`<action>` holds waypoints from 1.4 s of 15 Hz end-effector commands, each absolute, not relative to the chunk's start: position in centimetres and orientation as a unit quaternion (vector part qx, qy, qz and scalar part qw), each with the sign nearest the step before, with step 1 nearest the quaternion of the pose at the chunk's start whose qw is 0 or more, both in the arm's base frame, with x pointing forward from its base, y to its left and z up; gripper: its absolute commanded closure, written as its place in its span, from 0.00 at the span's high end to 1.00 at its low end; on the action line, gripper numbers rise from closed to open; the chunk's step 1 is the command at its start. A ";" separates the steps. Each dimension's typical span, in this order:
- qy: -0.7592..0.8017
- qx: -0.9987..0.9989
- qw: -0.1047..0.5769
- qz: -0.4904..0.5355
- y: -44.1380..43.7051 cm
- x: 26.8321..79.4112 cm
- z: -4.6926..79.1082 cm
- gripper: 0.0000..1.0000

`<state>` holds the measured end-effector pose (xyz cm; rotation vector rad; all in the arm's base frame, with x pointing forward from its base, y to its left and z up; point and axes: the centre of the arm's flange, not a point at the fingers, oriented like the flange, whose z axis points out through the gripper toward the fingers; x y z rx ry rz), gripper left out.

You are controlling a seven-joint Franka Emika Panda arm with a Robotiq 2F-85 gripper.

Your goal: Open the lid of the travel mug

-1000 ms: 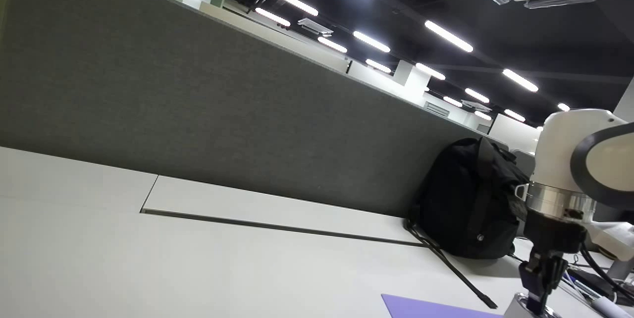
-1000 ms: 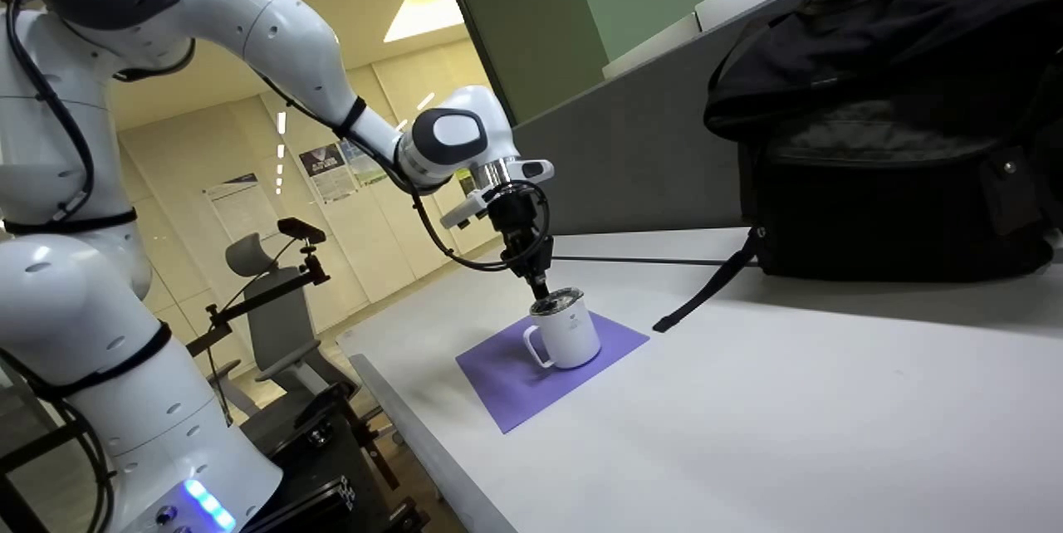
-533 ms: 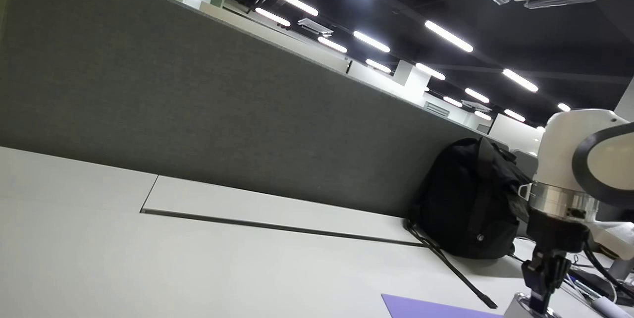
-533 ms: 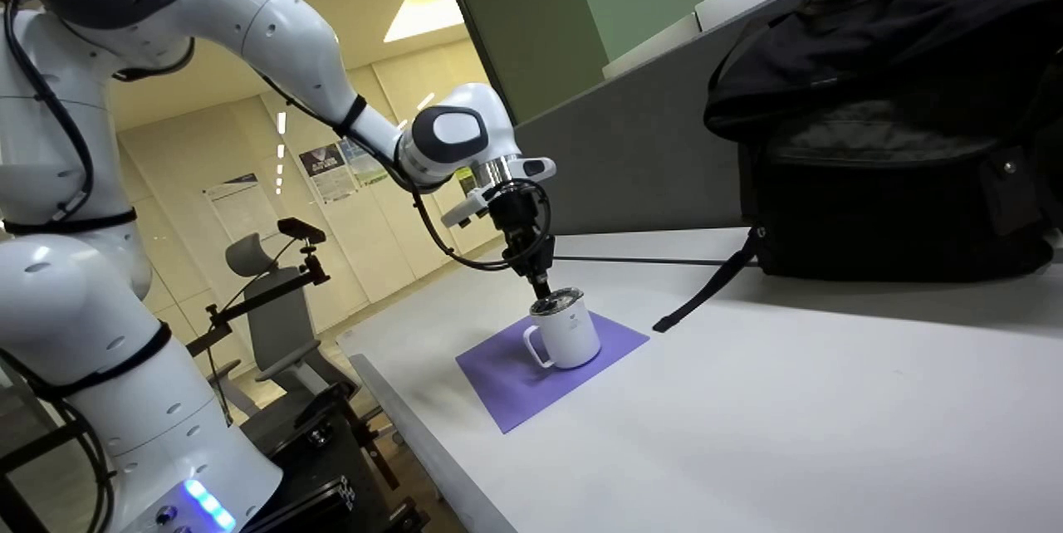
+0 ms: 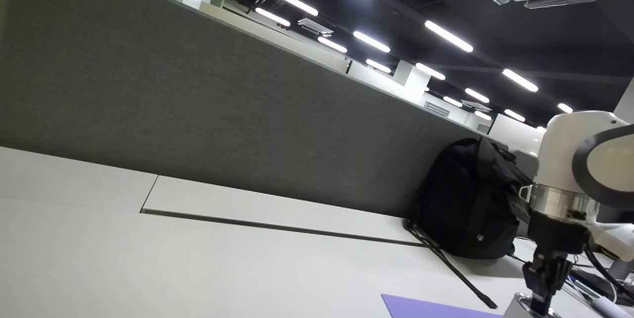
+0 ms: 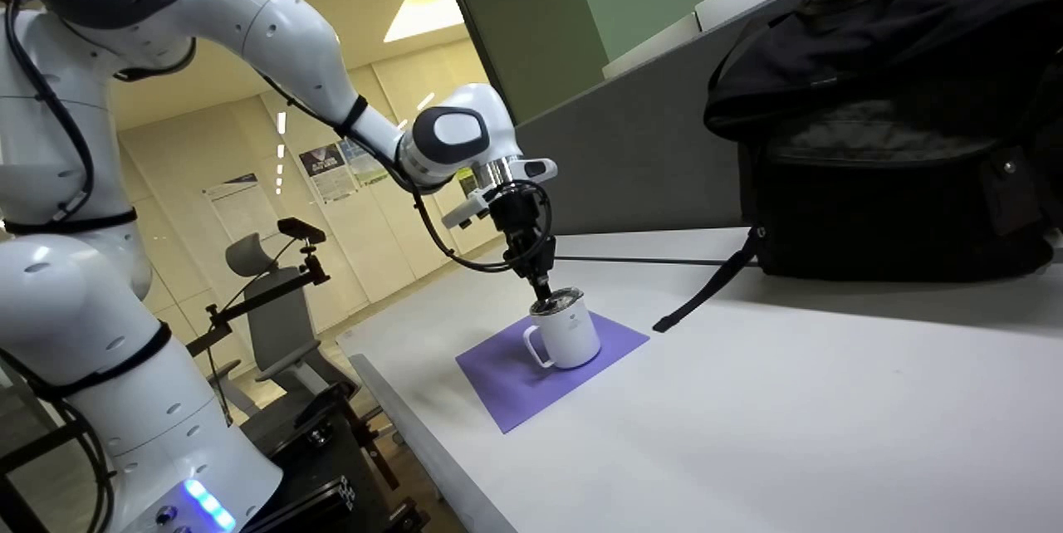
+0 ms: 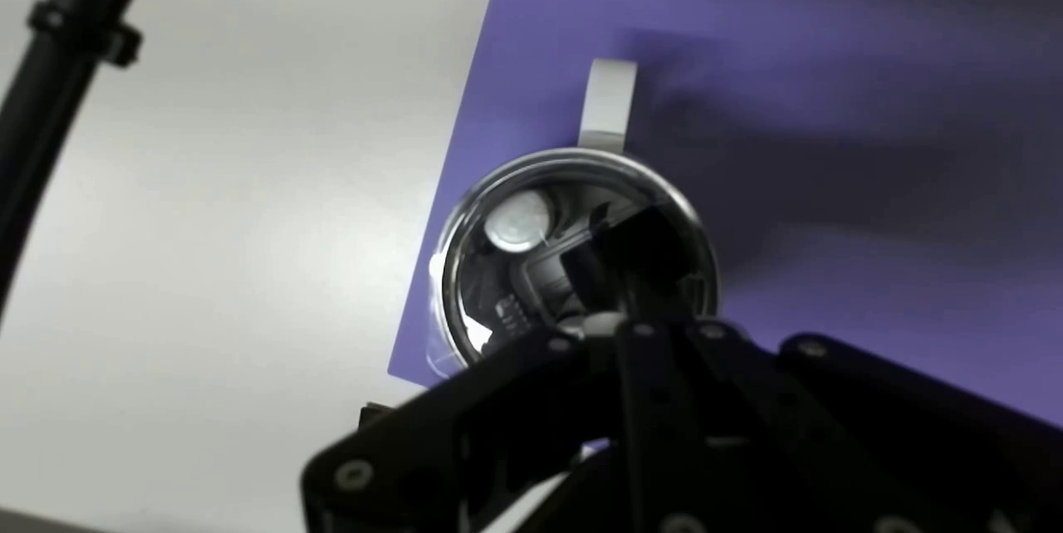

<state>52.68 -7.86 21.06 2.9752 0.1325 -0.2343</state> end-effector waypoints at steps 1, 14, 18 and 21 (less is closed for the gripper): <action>0.039 0.993 0.079 -0.079 -8.0 53.3 21.1 0.00; 0.048 0.988 0.115 -0.086 -7.7 53.8 19.3 0.00; 0.051 0.986 0.129 -0.088 -7.7 53.8 19.0 0.00; 0.050 0.986 0.134 -0.086 -7.7 53.9 19.1 0.00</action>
